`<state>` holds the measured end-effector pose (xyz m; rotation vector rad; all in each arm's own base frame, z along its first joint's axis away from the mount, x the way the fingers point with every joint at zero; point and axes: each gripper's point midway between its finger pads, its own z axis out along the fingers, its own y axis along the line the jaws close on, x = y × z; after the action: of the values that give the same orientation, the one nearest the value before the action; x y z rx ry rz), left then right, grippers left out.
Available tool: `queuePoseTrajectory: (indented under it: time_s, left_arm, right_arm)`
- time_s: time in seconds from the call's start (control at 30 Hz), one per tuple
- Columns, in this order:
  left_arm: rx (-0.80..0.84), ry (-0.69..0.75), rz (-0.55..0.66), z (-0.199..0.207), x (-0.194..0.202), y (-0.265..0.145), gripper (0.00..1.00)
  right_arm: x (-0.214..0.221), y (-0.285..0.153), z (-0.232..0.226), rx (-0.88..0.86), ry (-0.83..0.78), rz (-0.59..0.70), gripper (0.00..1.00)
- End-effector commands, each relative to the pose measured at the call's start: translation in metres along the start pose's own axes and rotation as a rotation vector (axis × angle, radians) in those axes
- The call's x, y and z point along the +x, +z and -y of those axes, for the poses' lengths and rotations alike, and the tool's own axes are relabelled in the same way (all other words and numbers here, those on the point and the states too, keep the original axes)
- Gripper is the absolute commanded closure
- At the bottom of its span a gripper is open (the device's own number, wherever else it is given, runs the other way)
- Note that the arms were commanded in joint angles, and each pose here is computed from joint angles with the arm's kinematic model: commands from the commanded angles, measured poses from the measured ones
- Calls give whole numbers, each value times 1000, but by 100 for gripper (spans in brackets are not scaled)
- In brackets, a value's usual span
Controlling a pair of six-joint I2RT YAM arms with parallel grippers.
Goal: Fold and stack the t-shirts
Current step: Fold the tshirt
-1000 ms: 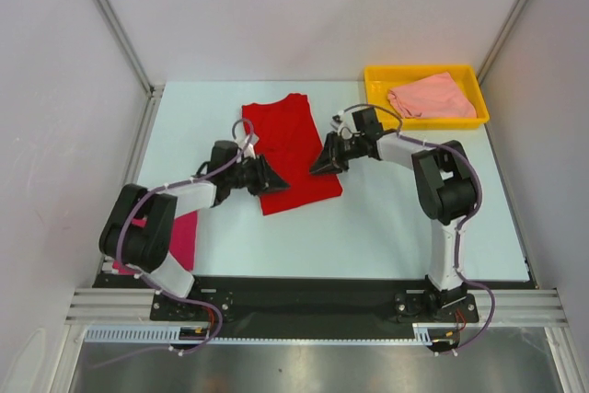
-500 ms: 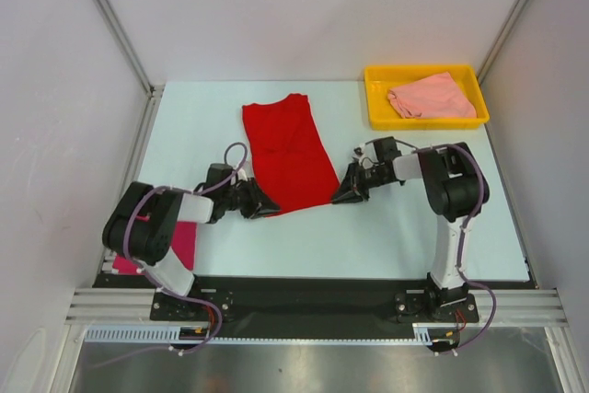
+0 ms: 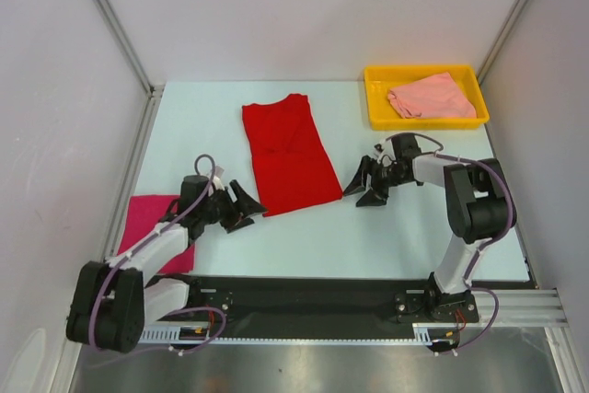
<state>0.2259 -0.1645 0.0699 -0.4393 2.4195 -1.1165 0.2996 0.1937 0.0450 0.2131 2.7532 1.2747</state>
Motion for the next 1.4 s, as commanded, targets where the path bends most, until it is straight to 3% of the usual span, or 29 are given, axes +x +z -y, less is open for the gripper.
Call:
queuePoseTrajectory:
  time_s: [0.0, 0.17, 0.43, 1.1, 1.23, 1.3, 1.37]
  left_arm:
    - [-36, -162, -20, -20, 2, 11, 29]
    - [-95, -252, -18, -38, -7, 30, 41]
    - [-229, -343, 20, -59, -15, 37, 42]
    - [-344, -398, -6, -77, -3, 53, 53]
    - [-376, -398, -35, -79, 5, 49, 52]
    - [-383, -399, -32, -78, 8, 46, 44]
    - [-398, -405, -29, -80, 13, 44, 43]
  right_arm:
    - [4, 15, 9, 6, 46, -20, 31]
    - [-3, 36, 13, -5, 85, -35, 36]
    - [-14, 47, 14, 25, 90, -11, 44]
    - [-19, 54, 34, 135, 7, -34, 49]
    - [-20, 53, 37, 150, -11, -37, 49]
    - [-18, 52, 37, 153, -15, -41, 49]
    - [-17, 52, 36, 148, -15, -45, 49]
